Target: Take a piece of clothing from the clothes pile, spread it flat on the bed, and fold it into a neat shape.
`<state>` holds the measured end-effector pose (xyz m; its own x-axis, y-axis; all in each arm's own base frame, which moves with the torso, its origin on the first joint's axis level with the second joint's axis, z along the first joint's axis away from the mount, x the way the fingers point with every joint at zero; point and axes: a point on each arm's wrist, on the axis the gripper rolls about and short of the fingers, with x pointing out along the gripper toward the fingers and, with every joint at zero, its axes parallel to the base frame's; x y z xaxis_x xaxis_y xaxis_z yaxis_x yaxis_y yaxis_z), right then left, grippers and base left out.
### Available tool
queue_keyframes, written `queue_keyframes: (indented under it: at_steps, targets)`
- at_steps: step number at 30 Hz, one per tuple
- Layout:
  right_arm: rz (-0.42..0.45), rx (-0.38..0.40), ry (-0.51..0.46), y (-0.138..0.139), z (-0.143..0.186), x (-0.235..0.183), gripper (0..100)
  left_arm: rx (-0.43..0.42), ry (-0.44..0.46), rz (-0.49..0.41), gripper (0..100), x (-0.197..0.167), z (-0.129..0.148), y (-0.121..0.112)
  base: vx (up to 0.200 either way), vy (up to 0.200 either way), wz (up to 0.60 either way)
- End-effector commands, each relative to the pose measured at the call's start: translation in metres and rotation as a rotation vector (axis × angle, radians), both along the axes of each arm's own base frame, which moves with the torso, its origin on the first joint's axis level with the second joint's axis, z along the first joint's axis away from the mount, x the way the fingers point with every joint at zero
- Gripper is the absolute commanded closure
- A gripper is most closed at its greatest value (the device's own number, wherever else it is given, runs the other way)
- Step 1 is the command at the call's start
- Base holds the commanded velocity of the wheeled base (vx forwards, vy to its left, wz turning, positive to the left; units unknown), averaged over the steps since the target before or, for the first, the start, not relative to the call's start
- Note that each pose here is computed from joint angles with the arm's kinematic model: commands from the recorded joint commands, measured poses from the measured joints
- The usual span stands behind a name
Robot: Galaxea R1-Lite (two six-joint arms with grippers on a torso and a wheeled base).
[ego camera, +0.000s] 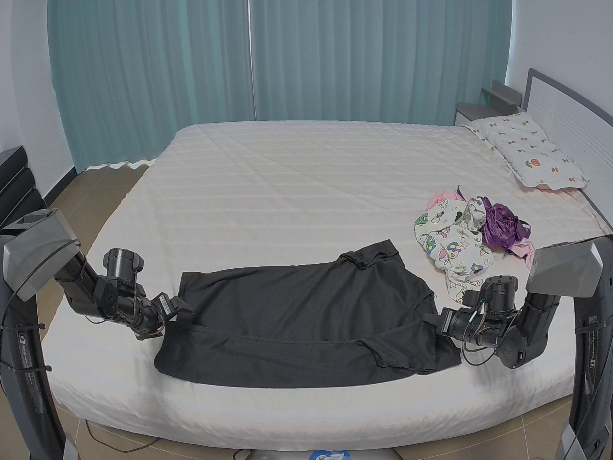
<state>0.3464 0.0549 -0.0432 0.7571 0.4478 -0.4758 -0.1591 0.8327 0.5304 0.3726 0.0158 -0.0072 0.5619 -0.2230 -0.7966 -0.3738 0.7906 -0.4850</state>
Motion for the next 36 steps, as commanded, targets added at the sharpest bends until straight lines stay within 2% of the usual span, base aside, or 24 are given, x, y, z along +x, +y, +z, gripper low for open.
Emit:
queue_keyframes:
  at_steps: [1, 17, 23, 24, 31, 33, 36]
  targets:
    - [-0.005, -0.002, -0.005, 0.0, -0.004, 0.003, 100, 0.0, 0.0, 0.001, 0, 0.0, 0.0, 0.0, 0.0, 0.0, 0.0]
    - [-0.006, 0.0, -0.054, 0.002, -0.012, 0.009, 100, 0.002, 0.009, 0.008, 0, -0.002, 0.0, 0.0, 0.0, 0.0, 0.0]
    - [-0.003, 0.0, -0.051, 0.002, -0.012, 0.008, 100, 0.041, 0.016, 0.023, 0, -0.001, -0.005, -0.002, 0.0, 0.0, 0.0]
    - [-0.001, 0.001, -0.051, 0.003, -0.012, 0.008, 100, 0.043, 0.014, 0.026, 100, 0.0, -0.004, -0.002, 0.0, 0.0, 0.0]
    - [-0.004, 0.002, -0.051, 0.002, -0.012, 0.008, 100, 0.094, 0.03, 0.055, 100, -0.001, -0.008, -0.003, 0.0, 0.0, 0.0]
    - [-0.004, 0.003, -0.059, 0.002, -0.011, 0.008, 100, 0.114, 0.042, 0.103, 100, -0.002, -0.01, -0.003, 0.0, 0.0, 0.0]
    - [-0.004, 0.005, -0.074, 0.002, -0.009, 0.008, 100, 0.094, 0.038, 0.179, 100, -0.001, -0.005, -0.002, 0.0, 0.0, 0.0]
